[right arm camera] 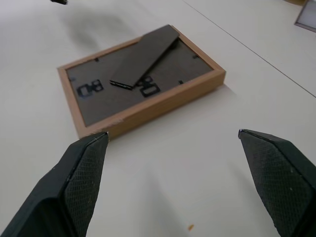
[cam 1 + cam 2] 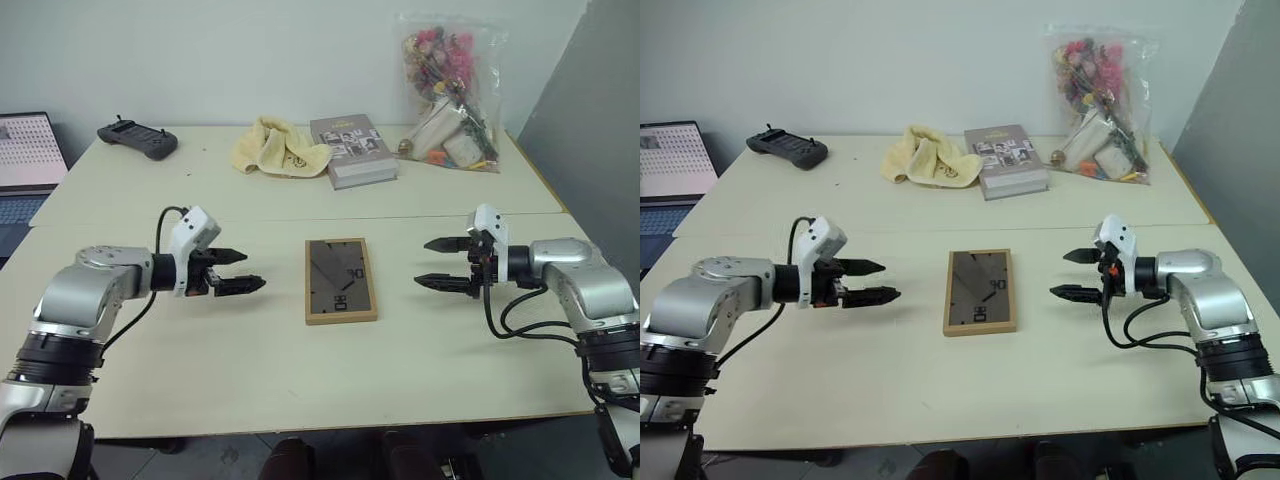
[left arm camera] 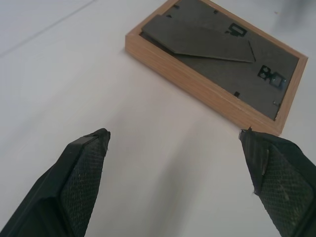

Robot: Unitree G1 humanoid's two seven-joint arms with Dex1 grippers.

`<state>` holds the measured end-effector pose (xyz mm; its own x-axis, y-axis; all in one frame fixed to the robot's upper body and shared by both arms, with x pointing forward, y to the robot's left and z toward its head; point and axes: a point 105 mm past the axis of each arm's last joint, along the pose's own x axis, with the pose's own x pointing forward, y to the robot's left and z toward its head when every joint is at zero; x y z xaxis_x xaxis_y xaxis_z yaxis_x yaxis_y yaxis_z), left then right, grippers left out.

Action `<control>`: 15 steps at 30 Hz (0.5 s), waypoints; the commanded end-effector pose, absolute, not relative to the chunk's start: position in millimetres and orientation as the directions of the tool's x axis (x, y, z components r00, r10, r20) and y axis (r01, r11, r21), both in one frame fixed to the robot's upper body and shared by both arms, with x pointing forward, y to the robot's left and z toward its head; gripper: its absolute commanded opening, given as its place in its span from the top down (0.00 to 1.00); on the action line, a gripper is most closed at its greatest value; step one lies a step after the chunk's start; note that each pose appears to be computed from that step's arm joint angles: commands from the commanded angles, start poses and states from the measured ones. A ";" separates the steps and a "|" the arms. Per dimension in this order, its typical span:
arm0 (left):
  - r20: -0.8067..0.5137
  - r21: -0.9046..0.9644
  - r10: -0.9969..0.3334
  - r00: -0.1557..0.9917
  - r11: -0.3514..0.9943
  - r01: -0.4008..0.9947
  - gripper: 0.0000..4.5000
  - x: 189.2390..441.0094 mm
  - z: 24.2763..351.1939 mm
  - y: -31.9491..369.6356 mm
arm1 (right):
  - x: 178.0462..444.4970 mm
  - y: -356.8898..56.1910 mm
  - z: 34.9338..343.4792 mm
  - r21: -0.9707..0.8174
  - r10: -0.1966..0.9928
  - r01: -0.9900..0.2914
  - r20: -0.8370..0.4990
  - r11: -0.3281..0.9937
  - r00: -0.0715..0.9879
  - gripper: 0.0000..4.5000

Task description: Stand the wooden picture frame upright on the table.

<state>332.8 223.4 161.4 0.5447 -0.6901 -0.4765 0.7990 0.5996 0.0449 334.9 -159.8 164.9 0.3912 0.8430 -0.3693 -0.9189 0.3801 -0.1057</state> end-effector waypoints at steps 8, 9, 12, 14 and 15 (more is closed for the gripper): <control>-0.386 -0.053 -0.712 0.587 0.653 0.756 0.00 339.9 174.5 223.1 | 346.8 -159.5 174.2 -0.185 0.823 -0.891 -0.343 0.414 0.453 0.01; -0.387 -0.085 -0.713 0.585 0.659 0.747 0.00 339.3 172.0 223.3 | 348.3 -159.8 171.7 -0.198 0.816 -0.888 -0.350 0.415 0.459 0.01; -0.410 -0.227 -0.734 0.541 0.656 0.719 0.00 330.0 155.8 223.2 | 356.1 -158.7 161.7 -0.240 0.798 -0.878 -0.370 0.414 0.477 0.01; -0.371 -0.370 -0.783 0.499 0.618 0.694 0.00 324.4 157.1 216.9 | 359.0 -155.8 157.1 -0.250 0.798 -0.879 -0.372 0.407 0.475 0.01; -0.355 -0.413 -0.799 0.485 0.600 0.685 0.00 322.9 158.7 213.9 | 360.2 -155.2 155.8 -0.253 0.798 -0.878 -0.371 0.406 0.475 0.01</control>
